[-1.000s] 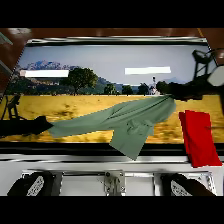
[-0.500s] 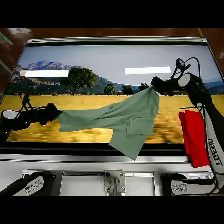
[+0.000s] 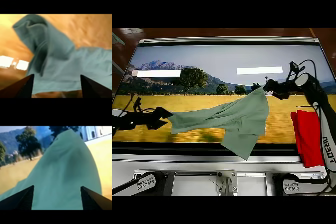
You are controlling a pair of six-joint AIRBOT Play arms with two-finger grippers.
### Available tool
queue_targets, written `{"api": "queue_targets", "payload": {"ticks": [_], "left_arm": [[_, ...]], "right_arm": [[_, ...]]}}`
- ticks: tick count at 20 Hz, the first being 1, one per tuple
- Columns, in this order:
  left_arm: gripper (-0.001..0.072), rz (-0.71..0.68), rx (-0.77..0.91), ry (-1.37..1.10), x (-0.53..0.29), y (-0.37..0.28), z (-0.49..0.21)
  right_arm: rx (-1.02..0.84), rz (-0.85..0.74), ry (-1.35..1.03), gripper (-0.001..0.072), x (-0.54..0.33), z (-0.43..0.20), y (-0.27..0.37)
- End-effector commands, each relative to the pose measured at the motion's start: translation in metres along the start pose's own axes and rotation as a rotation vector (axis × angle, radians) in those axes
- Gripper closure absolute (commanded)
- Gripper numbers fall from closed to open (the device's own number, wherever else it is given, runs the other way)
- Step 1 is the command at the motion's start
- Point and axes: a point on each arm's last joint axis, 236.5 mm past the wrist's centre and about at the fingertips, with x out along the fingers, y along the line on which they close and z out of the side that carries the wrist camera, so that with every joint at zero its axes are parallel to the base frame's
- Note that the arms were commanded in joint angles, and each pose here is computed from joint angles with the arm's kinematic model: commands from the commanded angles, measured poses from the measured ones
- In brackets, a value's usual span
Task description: Fold the shirts.
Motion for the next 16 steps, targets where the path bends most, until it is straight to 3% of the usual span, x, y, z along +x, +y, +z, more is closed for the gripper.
{"api": "queue_targets", "payload": {"ticks": [1,7,16], "left_arm": [[0.0013,0.120,-0.052,0.192,-0.037,0.058,-0.036],[0.0010,0.049,-0.073,0.176,-0.003,0.058,-0.058],[0.0012,0.033,0.015,0.068,0.028,0.023,-0.040]], "right_arm": [[-0.022,-0.114,0.171,0.0019,-0.035,-0.033,-0.054],[0.032,-0.117,0.276,0.0019,-0.027,-0.069,-0.069],[0.038,-0.102,0.274,0.0019,-0.023,-0.070,-0.065]]}}
